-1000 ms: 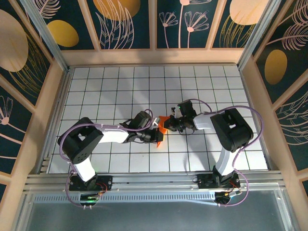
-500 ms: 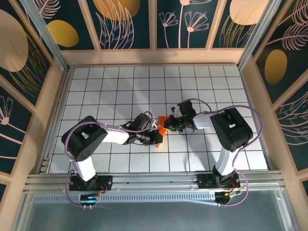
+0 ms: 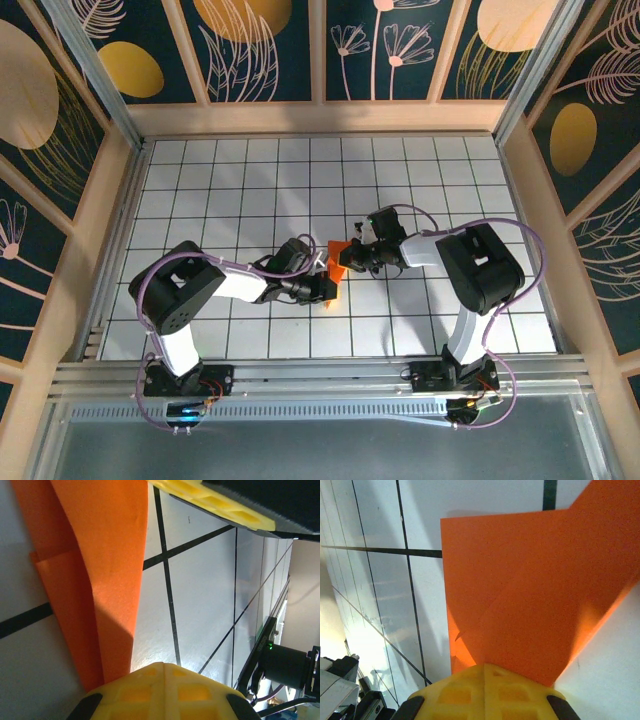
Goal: Fold a paper plane with a square sheet of paper (fold left side to right side)
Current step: Fold the wing for the fifth time at the center of the table.
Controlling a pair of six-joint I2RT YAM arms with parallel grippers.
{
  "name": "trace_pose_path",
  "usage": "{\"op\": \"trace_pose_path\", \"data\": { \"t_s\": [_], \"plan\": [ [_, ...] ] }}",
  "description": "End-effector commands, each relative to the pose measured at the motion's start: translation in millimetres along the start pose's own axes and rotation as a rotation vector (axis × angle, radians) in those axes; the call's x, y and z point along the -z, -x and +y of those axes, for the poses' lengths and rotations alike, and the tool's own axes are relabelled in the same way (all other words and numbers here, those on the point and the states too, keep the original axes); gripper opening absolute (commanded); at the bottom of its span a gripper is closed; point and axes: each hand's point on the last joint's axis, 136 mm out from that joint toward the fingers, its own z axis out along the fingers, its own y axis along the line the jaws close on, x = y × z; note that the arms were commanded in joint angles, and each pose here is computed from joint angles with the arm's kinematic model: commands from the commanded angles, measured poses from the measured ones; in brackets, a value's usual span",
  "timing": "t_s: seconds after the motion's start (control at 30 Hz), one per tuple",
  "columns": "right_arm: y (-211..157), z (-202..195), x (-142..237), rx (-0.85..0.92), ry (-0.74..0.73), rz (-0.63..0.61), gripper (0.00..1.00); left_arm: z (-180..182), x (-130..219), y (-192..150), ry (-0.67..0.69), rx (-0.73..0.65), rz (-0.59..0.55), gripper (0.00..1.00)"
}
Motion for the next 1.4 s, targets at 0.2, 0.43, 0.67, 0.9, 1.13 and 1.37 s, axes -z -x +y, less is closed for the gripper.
{"op": "trace_pose_path", "data": {
  "t_s": [0.2, 0.43, 0.67, 0.9, 1.13, 1.37],
  "plan": [
    [-27.3, -60.7, -14.3, -0.055, -0.228, 0.055, 0.00, 18.7, -6.1, -19.9, 0.041, 0.036, 0.051, 0.06],
    [-27.7, -61.9, -14.3, -0.054, -0.233, 0.057, 0.00, 22.2, -3.6, -27.6, 0.058, 0.027, 0.065, 0.06],
    [-29.2, -63.8, -14.6, -0.057, -0.240, 0.063, 0.00, 25.2, -1.5, -41.0, 0.077, -0.008, 0.101, 0.06],
    [-30.6, -65.1, -14.8, -0.059, -0.244, 0.067, 0.00, 33.4, 4.2, -54.5, 0.095, -0.018, 0.117, 0.05],
    [-29.8, -64.0, -15.2, -0.057, -0.244, 0.069, 0.00, 43.7, 12.8, -63.5, 0.129, -0.016, 0.107, 0.03],
    [-29.2, -59.7, -16.5, -0.047, -0.237, 0.072, 0.00, 10.5, 36.7, -45.4, 0.049, -0.069, 0.008, 0.01]
  ]
}}
